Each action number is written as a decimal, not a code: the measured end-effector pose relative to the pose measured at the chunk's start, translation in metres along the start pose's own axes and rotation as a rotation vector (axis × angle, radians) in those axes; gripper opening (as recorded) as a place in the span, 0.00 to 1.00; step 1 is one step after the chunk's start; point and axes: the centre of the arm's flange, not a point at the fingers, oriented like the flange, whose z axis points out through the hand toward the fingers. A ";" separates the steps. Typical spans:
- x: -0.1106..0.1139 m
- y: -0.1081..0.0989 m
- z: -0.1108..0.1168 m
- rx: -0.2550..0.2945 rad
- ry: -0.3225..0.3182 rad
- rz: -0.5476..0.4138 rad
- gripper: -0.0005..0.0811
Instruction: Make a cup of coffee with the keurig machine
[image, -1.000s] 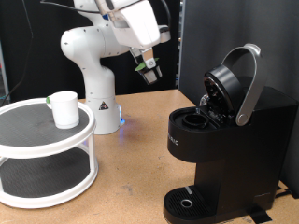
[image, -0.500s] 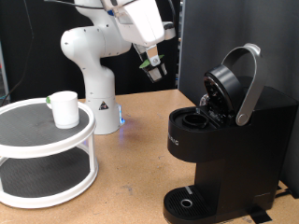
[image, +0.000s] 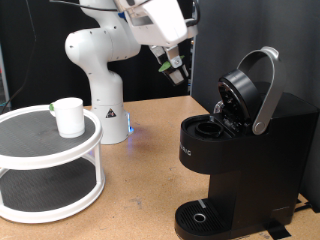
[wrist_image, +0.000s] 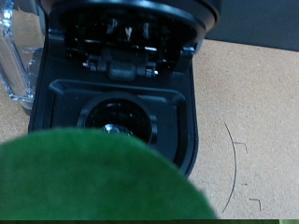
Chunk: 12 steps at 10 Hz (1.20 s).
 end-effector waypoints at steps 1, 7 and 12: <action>0.004 -0.005 0.005 0.024 -0.016 -0.024 0.60; 0.021 -0.007 0.032 0.069 -0.070 -0.060 0.60; 0.032 -0.007 0.058 0.046 -0.086 -0.062 0.60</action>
